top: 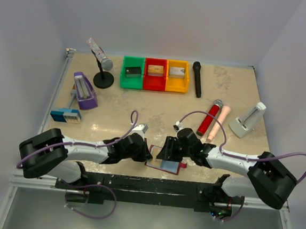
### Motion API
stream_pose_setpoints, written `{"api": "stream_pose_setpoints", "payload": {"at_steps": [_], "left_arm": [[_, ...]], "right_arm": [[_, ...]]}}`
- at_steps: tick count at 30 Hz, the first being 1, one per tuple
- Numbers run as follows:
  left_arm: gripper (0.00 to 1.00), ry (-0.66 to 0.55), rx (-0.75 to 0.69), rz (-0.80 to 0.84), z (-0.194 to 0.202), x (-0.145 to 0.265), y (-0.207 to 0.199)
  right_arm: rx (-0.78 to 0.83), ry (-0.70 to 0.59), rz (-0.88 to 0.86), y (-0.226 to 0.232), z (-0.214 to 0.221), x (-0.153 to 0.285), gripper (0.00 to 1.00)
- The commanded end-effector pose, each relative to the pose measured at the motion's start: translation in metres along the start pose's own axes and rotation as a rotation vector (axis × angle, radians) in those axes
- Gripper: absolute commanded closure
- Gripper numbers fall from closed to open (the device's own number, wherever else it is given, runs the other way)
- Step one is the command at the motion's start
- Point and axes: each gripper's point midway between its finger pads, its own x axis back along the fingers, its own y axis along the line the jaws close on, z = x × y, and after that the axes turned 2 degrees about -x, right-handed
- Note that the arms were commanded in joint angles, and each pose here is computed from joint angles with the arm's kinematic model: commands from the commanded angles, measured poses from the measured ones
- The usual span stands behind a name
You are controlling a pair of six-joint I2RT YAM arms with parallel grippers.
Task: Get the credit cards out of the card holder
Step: Remove the credit card from the card holder.
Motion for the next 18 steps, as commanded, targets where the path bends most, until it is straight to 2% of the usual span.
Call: {"api": "stream_pose_setpoints", "payload": {"at_steps": [1,18], "left_arm": [[1.0,0.028,0.012,-0.026,0.011,-0.003,0.013],[1.0,0.041,0.05,-0.047,0.024,-0.002,0.03]], "right_arm": [[-0.011,0.007,-0.048,0.009,0.001,-0.002,0.52],[-0.125,-0.006,-0.106,-0.001,0.004,-0.01,0.51]]}}
